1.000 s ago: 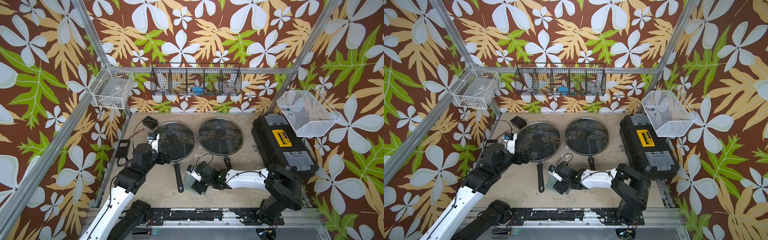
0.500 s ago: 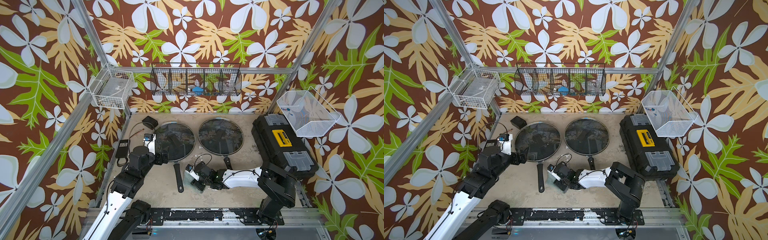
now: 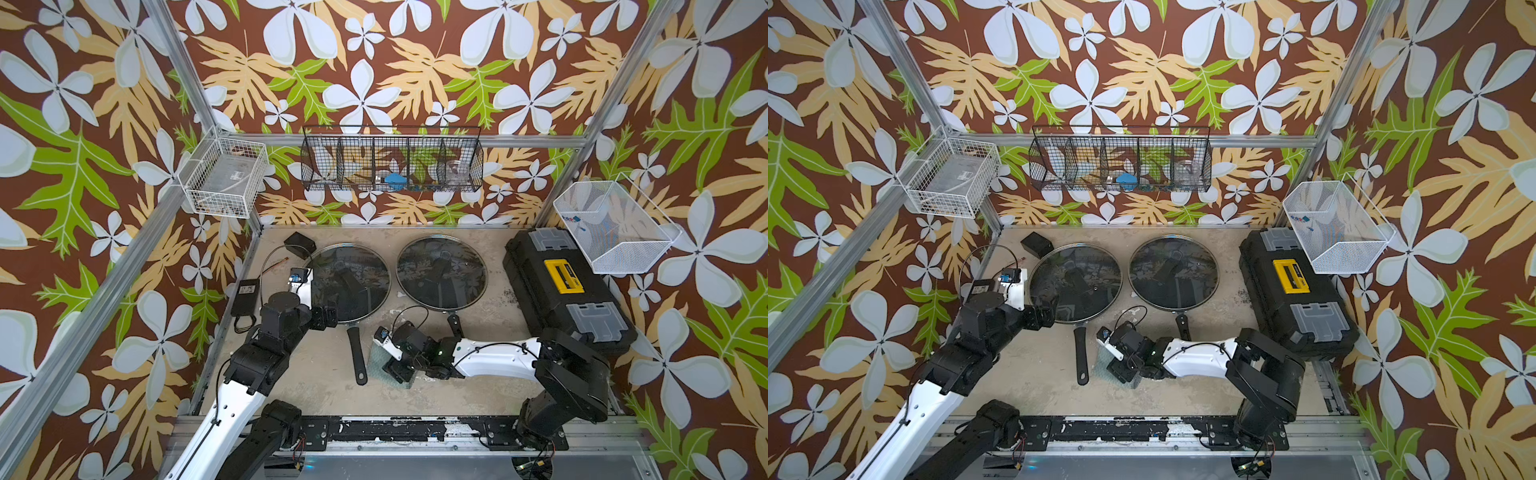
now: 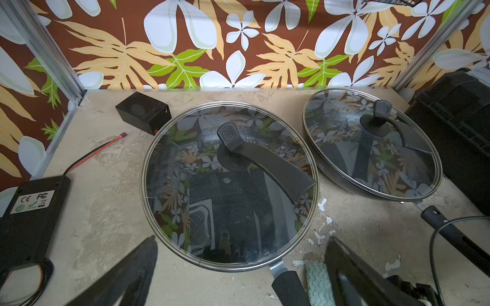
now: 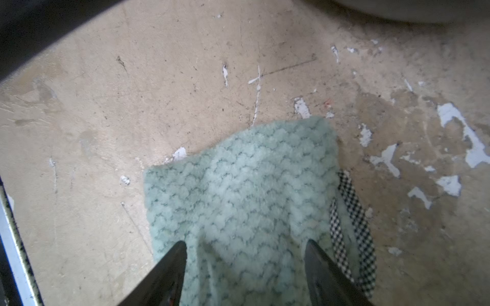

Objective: Wipe the pot lid with a cloth
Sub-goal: Pick up the cleaning item at the center of the board.

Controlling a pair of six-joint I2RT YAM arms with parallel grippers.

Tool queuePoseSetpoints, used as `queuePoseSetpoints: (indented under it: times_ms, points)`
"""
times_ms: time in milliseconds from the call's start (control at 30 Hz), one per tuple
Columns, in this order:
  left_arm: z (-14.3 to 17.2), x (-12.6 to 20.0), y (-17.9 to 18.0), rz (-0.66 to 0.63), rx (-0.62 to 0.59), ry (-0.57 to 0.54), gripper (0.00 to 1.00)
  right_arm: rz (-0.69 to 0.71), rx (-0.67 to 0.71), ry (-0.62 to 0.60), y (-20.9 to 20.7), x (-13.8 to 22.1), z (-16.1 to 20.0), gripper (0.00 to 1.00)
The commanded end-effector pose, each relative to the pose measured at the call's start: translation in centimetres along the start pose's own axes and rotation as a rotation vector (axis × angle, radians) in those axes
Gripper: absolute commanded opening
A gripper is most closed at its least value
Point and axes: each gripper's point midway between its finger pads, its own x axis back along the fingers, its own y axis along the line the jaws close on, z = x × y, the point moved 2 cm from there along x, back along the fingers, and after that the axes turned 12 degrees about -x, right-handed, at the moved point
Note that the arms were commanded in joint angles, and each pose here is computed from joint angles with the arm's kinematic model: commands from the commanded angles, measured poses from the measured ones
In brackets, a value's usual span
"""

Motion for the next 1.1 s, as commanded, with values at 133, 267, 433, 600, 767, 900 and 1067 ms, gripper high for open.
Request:
queuePoseSetpoints:
  times_ms: [133, 267, 433, 600, 767, 900, 1067]
  points:
    - [-0.5, 0.0, -0.1, 0.008, 0.001, -0.024, 1.00, 0.026, -0.029, 0.046, -0.6, -1.2, 1.4, 0.65]
    - [-0.5, 0.0, -0.1, 0.008, 0.002, -0.022, 1.00, 0.038, -0.033, 0.084, -0.9, -1.9, 2.3, 0.57]
    - [-0.3, -0.1, -0.1, 0.006, 0.002, -0.018, 1.00, 0.040, -0.031, 0.079, -0.9, -1.6, 2.4, 0.29]
    - [-0.4, -0.2, 0.4, -0.027, 0.067, -0.028, 1.00, 0.023, -0.032, 0.021, -0.6, -0.5, 1.1, 0.00]
    - [-0.2, -0.9, 0.7, -0.057, 0.174, -0.009, 1.00, 0.020, -0.049, -0.127, -0.7, 1.8, -1.0, 0.00]
    - [-1.0, -1.5, 0.4, -0.041, 0.241, 0.001, 1.00, 0.011, -0.088, -0.248, -1.2, 4.0, -2.2, 0.00]
    - [-2.5, -2.5, -0.5, 0.010, 0.331, 0.041, 0.98, 0.018, -0.191, -0.405, -2.8, 7.3, -3.2, 0.00]
